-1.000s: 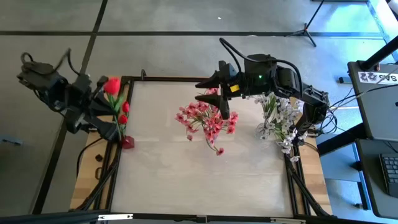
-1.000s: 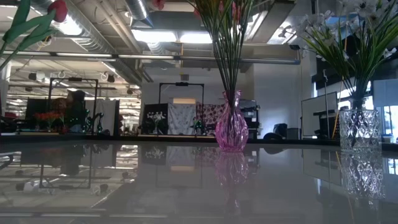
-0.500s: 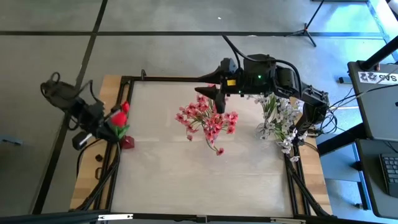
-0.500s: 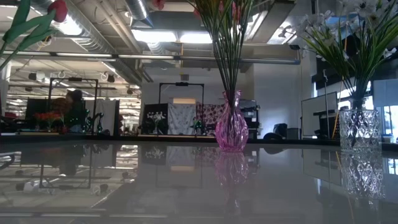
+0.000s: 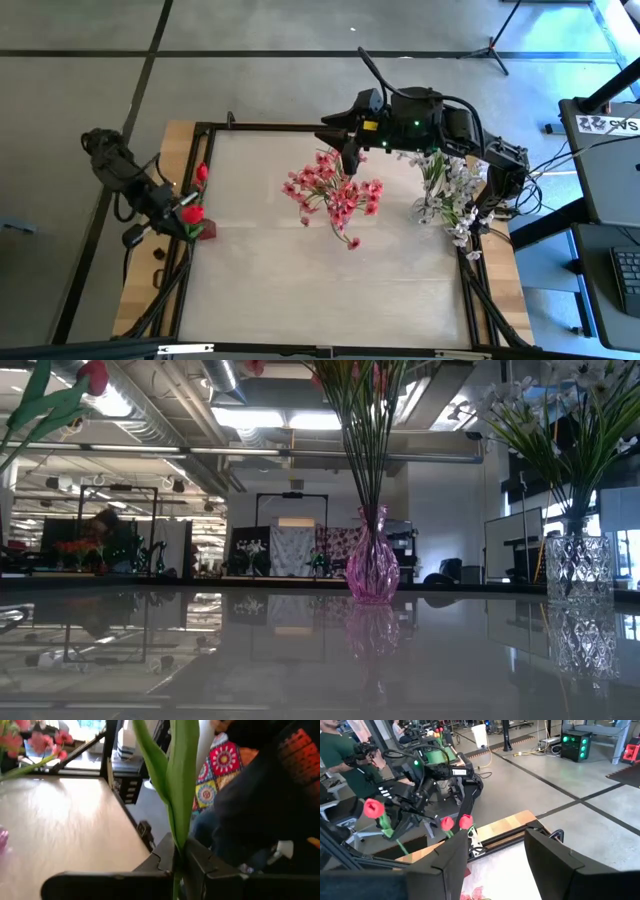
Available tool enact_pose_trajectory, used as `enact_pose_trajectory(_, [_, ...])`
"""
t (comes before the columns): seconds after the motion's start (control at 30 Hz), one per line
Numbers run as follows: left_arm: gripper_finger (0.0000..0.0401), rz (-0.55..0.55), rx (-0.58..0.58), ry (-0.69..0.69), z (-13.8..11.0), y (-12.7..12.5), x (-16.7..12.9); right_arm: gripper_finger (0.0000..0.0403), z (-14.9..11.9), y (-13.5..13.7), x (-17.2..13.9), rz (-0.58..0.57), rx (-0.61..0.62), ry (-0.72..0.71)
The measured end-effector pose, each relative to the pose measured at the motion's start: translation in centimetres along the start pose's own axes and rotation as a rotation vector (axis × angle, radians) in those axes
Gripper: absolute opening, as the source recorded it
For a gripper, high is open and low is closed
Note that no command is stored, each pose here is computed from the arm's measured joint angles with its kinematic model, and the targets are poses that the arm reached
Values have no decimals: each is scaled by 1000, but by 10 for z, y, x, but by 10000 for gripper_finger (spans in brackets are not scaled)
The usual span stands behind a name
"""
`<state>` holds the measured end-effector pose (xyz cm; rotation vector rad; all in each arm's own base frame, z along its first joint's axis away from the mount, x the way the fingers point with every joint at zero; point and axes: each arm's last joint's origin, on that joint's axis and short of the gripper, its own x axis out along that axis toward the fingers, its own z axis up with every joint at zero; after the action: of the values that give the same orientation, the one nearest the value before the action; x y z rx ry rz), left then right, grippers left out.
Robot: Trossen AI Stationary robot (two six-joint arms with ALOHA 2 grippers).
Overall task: Sort flowers into vase by color
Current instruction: Put the red flower into the red vase
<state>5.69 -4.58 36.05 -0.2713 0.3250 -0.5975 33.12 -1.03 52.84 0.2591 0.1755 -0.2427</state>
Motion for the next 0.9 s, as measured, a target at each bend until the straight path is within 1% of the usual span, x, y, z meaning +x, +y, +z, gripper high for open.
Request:
enact_pose_trajectory(0.07, [10,-5,11,19,-3,1,-11,193,0,0,0,-7,8,-2])
enact_pose_trajectory(0.13, [9,-14,36,1,-6,3,-24,193,0,0,0,-18,9,-5])
enact_pose_trajectory(0.3, [8,-37,128,-89,-13,8,-55,193,0,-1,0,-24,22,-7])
enact_pose_trajectory(0.4, [8,-46,182,-143,-16,10,-69,193,0,-1,0,-28,42,-7])
enact_pose_trajectory(0.5, [7,-46,232,-157,-21,12,-77,193,0,-1,0,-53,54,-13])
enact_pose_trajectory(0.67, [7,-25,243,-104,-32,18,-86,193,0,-2,0,-58,74,-10])
enact_pose_trajectory(0.8, [8,-10,273,-102,-36,20,-89,193,-3,-2,4,-72,77,-3])
enact_pose_trajectory(0.83, [8,0,277,-101,-36,20,-90,193,-4,-2,5,-77,79,4])
enact_pose_trajectory(0.9, [8,55,286,-74,-39,23,-90,193,-6,-2,8,-84,92,15])
